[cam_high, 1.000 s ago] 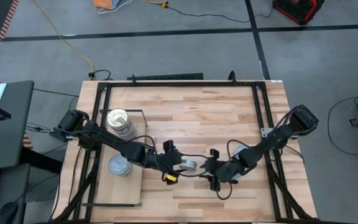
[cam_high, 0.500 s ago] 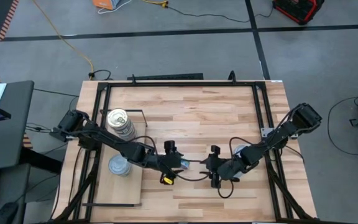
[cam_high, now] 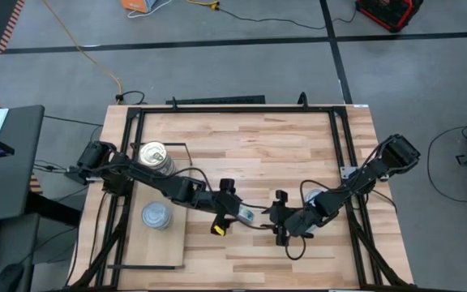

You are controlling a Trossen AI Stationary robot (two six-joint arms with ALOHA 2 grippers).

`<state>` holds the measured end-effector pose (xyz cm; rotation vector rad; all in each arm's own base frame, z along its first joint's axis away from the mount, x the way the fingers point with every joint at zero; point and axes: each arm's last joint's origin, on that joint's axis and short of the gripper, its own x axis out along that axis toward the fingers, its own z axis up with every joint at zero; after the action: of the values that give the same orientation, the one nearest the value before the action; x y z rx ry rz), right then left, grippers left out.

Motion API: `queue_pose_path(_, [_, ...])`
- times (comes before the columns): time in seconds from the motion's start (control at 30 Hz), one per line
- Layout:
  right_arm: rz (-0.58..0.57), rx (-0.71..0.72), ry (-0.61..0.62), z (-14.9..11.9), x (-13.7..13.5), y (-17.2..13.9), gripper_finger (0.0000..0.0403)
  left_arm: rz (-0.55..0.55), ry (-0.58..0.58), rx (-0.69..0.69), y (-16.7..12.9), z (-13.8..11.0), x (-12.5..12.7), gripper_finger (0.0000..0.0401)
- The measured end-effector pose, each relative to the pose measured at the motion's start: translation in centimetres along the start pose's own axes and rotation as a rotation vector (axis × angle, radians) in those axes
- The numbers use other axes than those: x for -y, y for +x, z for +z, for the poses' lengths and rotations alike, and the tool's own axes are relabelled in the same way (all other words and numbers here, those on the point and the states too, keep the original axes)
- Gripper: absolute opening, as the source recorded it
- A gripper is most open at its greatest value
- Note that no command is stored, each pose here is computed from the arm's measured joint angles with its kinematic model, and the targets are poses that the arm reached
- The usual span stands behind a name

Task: Stack canned seafood by type on shelf
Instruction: Stack the top green and white tuna can on the green and white tuna can on the shelf

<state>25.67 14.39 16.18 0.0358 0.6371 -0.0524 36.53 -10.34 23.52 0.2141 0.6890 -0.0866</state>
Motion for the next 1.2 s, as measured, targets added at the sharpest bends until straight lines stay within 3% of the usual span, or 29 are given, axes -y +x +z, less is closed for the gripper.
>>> queue_pose_path(0.23, [-0.028,-0.028,0.012,-0.5,0.4,0.9,0.0221,0.012,0.032,0.0,-0.2,1.2,0.7,0.0295])
queue_pose_path(0.47, [-0.035,-0.023,0.006,-1.3,0.3,2.9,0.0221,-0.017,0.049,-0.011,1.4,2.5,1.1,0.0295])
queue_pose_path(0.97, [0.021,-0.003,-0.025,-1.3,-0.8,2.1,0.0221,-0.065,0.241,-0.382,5.9,4.5,1.1,0.0295])
queue_pose_path(1.2, [0.034,0.0,-0.032,-1.4,-1.1,2.0,0.0221,-0.091,0.245,-0.436,5.9,4.2,-0.5,0.0295])
